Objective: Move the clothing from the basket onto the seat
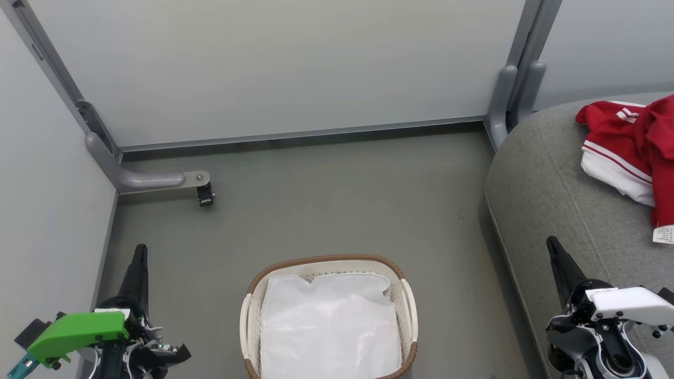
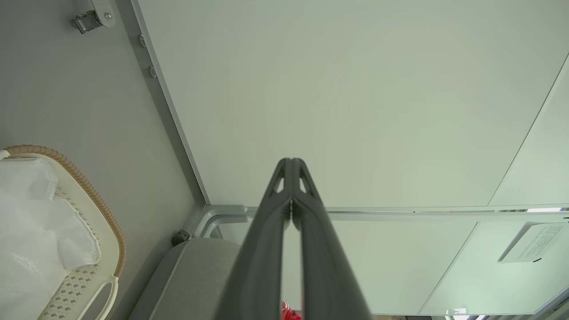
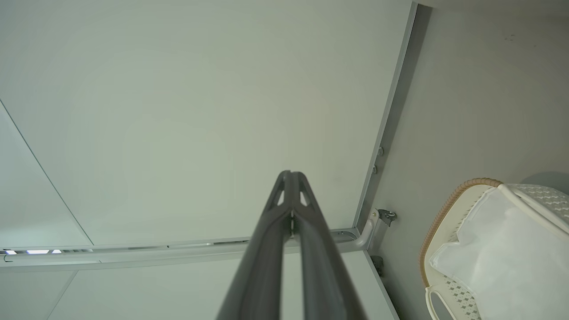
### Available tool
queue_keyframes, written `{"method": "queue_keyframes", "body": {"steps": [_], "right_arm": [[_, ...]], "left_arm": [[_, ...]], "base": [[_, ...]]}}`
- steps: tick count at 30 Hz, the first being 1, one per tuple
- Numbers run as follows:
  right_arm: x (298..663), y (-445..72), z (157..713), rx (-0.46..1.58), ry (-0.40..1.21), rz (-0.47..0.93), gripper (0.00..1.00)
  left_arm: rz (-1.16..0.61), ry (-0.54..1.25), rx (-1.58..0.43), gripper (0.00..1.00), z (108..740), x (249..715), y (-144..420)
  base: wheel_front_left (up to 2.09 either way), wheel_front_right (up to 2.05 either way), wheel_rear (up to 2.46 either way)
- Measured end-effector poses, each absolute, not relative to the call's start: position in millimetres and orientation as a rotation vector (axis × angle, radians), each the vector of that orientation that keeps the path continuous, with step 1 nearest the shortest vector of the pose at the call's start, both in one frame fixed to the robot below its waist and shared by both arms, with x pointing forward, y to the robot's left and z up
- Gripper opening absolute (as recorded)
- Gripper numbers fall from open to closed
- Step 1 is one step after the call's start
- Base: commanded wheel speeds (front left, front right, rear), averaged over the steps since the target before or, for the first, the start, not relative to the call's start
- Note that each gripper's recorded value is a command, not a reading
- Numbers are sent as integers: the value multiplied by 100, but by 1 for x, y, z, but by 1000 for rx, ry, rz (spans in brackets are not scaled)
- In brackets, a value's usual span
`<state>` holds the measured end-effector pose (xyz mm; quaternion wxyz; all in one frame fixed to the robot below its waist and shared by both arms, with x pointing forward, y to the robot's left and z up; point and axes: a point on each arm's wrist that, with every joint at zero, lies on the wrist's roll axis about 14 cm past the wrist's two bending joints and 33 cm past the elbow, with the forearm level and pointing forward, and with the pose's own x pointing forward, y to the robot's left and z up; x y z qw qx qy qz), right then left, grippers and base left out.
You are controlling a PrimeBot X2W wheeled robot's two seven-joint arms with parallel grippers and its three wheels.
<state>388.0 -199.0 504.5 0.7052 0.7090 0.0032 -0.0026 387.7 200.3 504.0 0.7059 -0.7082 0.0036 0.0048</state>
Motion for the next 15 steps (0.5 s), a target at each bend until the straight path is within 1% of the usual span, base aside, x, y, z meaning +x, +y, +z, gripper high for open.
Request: {"method": "queue_keyframes", "body": {"steps": [15], "right_arm": [[388,-199,505,1576,6,-5,0]], "left_arm": [[10,8,-1574,0,504,388,200]], "base": [[0,0,0]]}}
